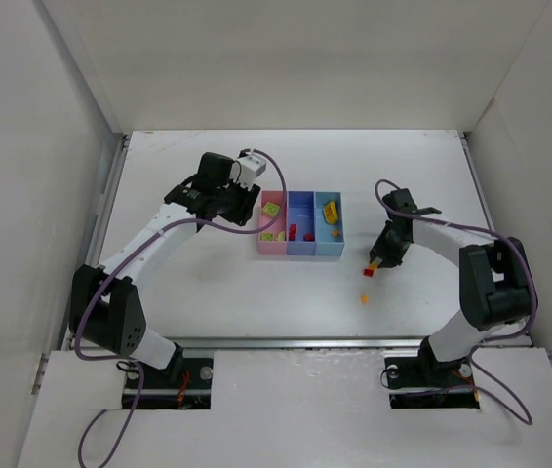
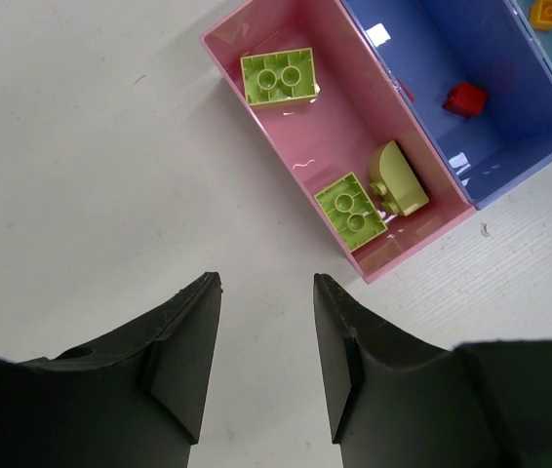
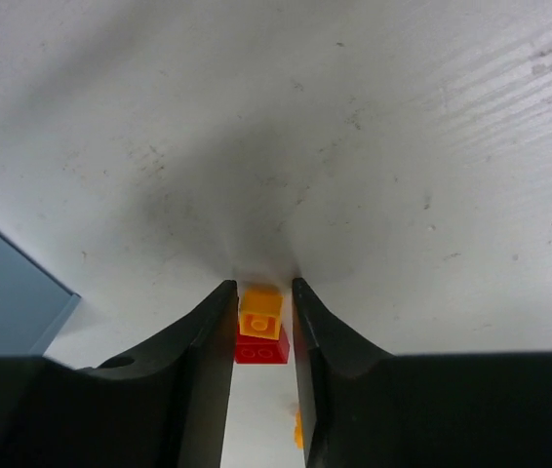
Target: Sort the legos into containers by color
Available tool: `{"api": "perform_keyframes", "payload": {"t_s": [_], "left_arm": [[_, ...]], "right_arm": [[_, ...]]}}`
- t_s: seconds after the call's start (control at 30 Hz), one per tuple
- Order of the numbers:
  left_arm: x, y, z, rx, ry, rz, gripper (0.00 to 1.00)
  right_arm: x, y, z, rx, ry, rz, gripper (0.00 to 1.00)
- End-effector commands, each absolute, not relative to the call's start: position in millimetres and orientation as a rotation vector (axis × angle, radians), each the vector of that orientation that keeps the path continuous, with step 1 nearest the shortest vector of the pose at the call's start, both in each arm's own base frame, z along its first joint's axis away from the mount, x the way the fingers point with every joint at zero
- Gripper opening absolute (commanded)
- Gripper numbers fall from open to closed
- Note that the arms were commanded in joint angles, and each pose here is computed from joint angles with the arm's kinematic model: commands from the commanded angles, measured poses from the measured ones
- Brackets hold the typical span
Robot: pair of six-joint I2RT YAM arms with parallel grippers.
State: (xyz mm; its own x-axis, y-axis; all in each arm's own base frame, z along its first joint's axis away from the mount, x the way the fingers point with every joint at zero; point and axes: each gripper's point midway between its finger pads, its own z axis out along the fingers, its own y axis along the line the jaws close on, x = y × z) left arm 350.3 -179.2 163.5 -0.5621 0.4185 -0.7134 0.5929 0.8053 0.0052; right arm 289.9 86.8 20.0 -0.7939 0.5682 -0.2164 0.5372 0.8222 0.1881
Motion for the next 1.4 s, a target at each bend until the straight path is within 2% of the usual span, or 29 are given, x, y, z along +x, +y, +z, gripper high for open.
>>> {"api": "perform_keyframes", "payload": {"t_s": [0.0, 0.17, 0.33, 0.37, 0.4, 0.5, 0.63, 0.73, 0.9, 1.03, 1.3, 1.37], "left_arm": [[351, -179, 180, 0.708, 2.202, -0.315, 0.4], [351, -179, 180, 0.708, 2.202, -0.315, 0.4], [351, -179, 180, 0.708, 2.202, -0.315, 0.4], [349, -178, 176, 0.71, 2.211, -0.314, 0.4], [349, -178, 179, 0.708, 2.202, -0.315, 0.4], [349, -178, 179, 0.708, 2.202, -0.315, 0.4], [350, -175, 177, 0.698, 2.205, -0.31, 0.4], [350, -175, 177, 0.698, 2.205, -0.31, 0.4], [348, -173, 177, 0.709, 2.201, -0.305, 0.4], [347, -171, 173, 0.706, 2.211, -0.292, 0.4], [347, -171, 173, 0.706, 2.211, -0.292, 0.4], [347, -171, 173, 0.706, 2.211, -0.292, 0.4]], "right_arm": [[296, 95, 15, 0.739, 2.763, 0.163, 0.34], [301, 103, 9, 0.568, 2.841, 0.009, 0.24], [302, 103, 9, 0.502, 2.854, -0.017, 0.22], [303, 100, 12, 0.477, 2.855, -0.035, 0.24], [299, 97, 11, 0.463, 2.869, -0.061, 0.31], [293, 89, 17, 0.447, 2.878, -0.122, 0.36], [294, 89, 32, 0.423, 2.84, -0.143, 0.55], [295, 89, 32, 0.436, 2.838, -0.141, 0.55], [283, 107, 16, 0.367, 2.904, -0.111, 0.49], [281, 116, 11, 0.396, 2.919, -0.051, 0.41], [276, 112, 9, 0.396, 2.923, -0.069, 0.35], [273, 111, 7, 0.396, 2.93, -0.076, 0.23]]}}
